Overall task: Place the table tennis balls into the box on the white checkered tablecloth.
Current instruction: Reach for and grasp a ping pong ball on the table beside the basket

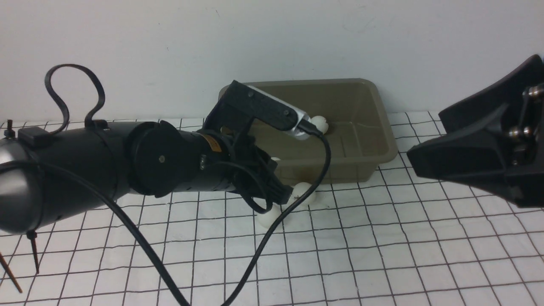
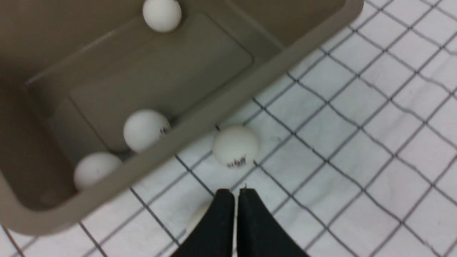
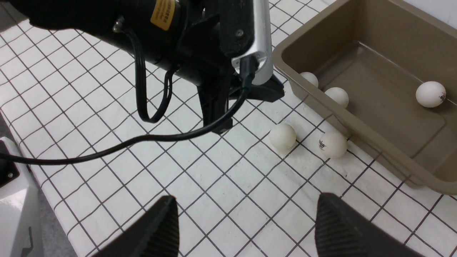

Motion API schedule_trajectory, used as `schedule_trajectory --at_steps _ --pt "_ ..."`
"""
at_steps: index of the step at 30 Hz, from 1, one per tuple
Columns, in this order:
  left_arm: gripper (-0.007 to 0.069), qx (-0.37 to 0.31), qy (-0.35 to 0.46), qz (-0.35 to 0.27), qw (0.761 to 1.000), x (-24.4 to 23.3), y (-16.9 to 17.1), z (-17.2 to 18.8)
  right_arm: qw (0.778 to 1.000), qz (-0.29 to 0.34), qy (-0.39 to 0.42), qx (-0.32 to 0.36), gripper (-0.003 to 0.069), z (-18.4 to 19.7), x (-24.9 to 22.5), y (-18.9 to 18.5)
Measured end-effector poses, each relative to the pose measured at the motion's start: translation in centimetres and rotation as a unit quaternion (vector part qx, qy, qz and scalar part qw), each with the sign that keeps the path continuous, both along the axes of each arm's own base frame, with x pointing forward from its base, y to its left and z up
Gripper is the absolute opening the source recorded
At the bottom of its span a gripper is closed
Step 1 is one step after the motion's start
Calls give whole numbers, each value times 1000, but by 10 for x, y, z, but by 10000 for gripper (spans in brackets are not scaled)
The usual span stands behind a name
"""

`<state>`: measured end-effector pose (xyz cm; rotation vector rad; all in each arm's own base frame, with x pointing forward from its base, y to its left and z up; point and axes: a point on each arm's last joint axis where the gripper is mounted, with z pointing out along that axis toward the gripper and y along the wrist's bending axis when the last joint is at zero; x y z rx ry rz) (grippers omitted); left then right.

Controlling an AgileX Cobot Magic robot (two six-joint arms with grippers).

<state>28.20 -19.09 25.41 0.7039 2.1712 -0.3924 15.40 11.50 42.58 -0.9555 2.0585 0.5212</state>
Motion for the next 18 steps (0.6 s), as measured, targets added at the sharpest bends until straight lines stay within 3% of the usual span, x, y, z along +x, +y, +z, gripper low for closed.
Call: schedule_trajectory --at_steps 5,9,12,18 --pt "88 23 46 -16 999 -5 0 -13 1000 0 0 0 463 0 0 0" --pt "236 42 75 -20 996 0 -3 -32 1000 0 0 0 463 0 0 0" --pt "397 63 108 -16 992 8 -8 -64 1000 0 0 0 463 0 0 0" --pt "465 75 125 -11 989 25 -18 -92 1000 1 2 3 463 0 0 1"
